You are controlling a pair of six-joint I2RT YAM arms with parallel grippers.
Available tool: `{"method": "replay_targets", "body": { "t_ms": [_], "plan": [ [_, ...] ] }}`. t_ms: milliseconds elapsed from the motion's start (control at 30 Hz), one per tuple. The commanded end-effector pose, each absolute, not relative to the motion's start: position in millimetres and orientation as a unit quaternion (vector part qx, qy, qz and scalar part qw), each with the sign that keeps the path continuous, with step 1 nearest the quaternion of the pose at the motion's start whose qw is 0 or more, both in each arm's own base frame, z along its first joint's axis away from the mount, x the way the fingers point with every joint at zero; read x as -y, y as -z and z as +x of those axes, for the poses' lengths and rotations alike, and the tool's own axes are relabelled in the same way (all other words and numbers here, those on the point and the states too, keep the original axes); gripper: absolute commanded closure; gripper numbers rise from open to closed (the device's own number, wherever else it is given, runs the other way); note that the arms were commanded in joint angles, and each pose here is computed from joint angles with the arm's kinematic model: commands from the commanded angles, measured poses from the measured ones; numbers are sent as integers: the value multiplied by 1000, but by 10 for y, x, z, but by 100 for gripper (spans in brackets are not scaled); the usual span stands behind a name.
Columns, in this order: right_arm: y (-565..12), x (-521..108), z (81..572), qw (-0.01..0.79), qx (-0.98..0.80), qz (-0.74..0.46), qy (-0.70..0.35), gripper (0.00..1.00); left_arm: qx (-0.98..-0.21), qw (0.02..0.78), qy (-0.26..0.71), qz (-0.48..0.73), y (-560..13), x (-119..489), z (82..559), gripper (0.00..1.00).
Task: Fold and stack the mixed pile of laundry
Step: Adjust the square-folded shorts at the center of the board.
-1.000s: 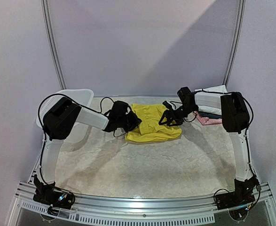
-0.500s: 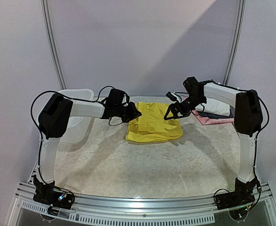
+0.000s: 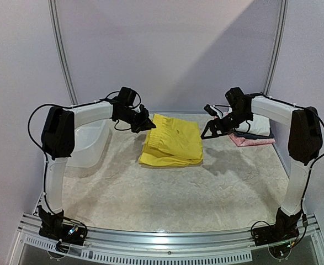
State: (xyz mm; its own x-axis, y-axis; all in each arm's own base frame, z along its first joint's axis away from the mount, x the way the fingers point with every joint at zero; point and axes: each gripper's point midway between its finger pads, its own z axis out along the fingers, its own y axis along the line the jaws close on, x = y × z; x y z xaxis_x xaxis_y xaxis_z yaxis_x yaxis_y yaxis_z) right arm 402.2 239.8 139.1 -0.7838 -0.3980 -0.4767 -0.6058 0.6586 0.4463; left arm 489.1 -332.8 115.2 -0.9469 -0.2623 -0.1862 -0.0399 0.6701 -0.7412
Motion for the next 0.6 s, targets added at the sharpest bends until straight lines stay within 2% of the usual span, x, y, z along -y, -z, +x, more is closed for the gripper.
{"method": "replay_targets", "body": {
  "t_ms": [0, 333, 500, 567],
  "plan": [
    [-1237, -2371, 4052, 170, -897, -286, -291, 1, -929, 76, 354, -78, -947, 3098, 4755, 100],
    [-1063, -2343, 4004, 158, -901, -285, -287, 1, -953, 51, 290, -71, -944, 2738, 4909, 100],
    [-998, -2362, 4001, 151, -902, -283, -289, 1, -976, 48, 196, -77, -684, 2350, 4997, 100],
    [-969, -2367, 3990, 146, -903, -282, -290, 1, -982, 41, 169, -74, -561, 2269, 4978, 96]
  ]
}}
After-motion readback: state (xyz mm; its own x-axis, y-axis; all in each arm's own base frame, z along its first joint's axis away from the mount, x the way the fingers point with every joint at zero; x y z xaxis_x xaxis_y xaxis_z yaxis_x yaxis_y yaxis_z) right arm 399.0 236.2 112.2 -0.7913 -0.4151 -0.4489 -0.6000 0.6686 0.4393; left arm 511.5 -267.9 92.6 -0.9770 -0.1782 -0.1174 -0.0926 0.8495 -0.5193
